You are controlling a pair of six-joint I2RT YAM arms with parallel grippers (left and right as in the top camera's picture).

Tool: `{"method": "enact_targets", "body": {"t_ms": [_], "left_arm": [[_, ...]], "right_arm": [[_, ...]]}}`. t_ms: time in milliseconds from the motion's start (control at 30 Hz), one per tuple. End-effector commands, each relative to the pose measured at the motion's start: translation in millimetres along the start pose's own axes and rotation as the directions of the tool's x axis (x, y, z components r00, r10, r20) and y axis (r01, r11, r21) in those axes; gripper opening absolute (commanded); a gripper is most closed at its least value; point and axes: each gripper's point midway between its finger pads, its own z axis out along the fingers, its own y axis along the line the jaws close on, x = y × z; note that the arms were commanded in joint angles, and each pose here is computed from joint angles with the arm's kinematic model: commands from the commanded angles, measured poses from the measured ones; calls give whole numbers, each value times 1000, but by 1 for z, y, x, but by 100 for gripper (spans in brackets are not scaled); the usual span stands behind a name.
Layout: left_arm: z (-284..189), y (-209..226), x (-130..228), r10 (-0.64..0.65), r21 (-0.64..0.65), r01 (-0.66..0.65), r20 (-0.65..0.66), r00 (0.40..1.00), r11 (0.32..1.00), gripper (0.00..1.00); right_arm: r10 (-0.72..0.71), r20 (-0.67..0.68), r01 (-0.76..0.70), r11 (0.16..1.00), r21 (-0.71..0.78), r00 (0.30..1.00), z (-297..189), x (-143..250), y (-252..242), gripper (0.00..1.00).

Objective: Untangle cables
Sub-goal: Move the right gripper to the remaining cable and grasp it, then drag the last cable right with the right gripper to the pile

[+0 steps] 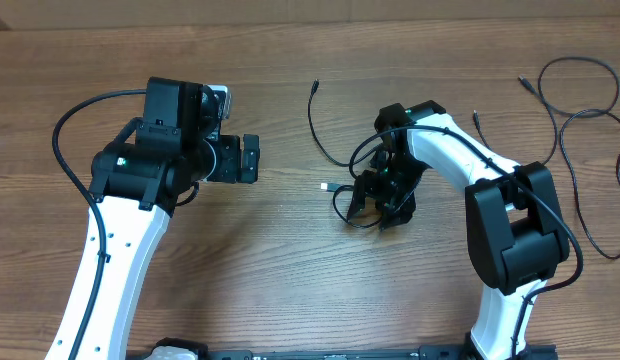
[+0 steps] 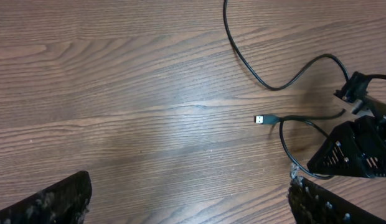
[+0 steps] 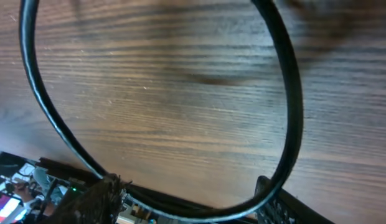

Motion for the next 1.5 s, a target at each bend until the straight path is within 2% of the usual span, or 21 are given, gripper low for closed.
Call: {"method": "enact_targets", "body": {"t_ms": [0, 100, 300, 333, 367, 500, 833, 1000, 1233, 1467], "left_arm": [[-2, 2, -6, -9, -8, 9, 14, 1000, 1000, 100], [-2, 2, -6, -9, -8, 9, 14, 1000, 1000, 100], [-2, 2, -6, -9, -8, 9, 14, 1000, 1000, 99], [-2, 2, -6, -9, -8, 9, 14, 1000, 1000, 100], [-2, 2, -6, -9, -8, 9, 14, 1000, 1000, 100], [-2, 2, -6, -9, -8, 9, 14, 1000, 1000, 99], [-2, 2, -6, -9, -8, 9, 14, 1000, 1000, 100], [-2, 2, -6, -9, -8, 9, 14, 1000, 1000, 100], [-2, 2, -6, -9, -8, 9, 14, 1000, 1000, 100], [-2, 2, -6, -9, -8, 9, 14, 1000, 1000, 100]], "right_arm": [[21, 48, -21, 1000, 3, 999, -9, 0, 3, 68], [52, 82, -52, 999, -2, 995, -9, -8, 5, 70], [96, 112, -94, 995, -24, 989, -10, -16, 9, 68], [97, 113, -95, 995, -19, 989, -10, -16, 8, 63], [98, 117, -98, 995, -11, 988, -10, -17, 6, 54], [109, 130, -113, 993, 21, 985, -10, -18, 0, 4], [138, 129, -141, 990, 13, 982, -16, -16, -3, 4], [169, 171, -166, 986, -31, 971, -41, -20, -9, 4], [252, 316, -217, 966, -142, 915, -135, -23, -22, 4], [288, 542, -200, 955, -217, 789, -254, 2, -39, 4]]}}
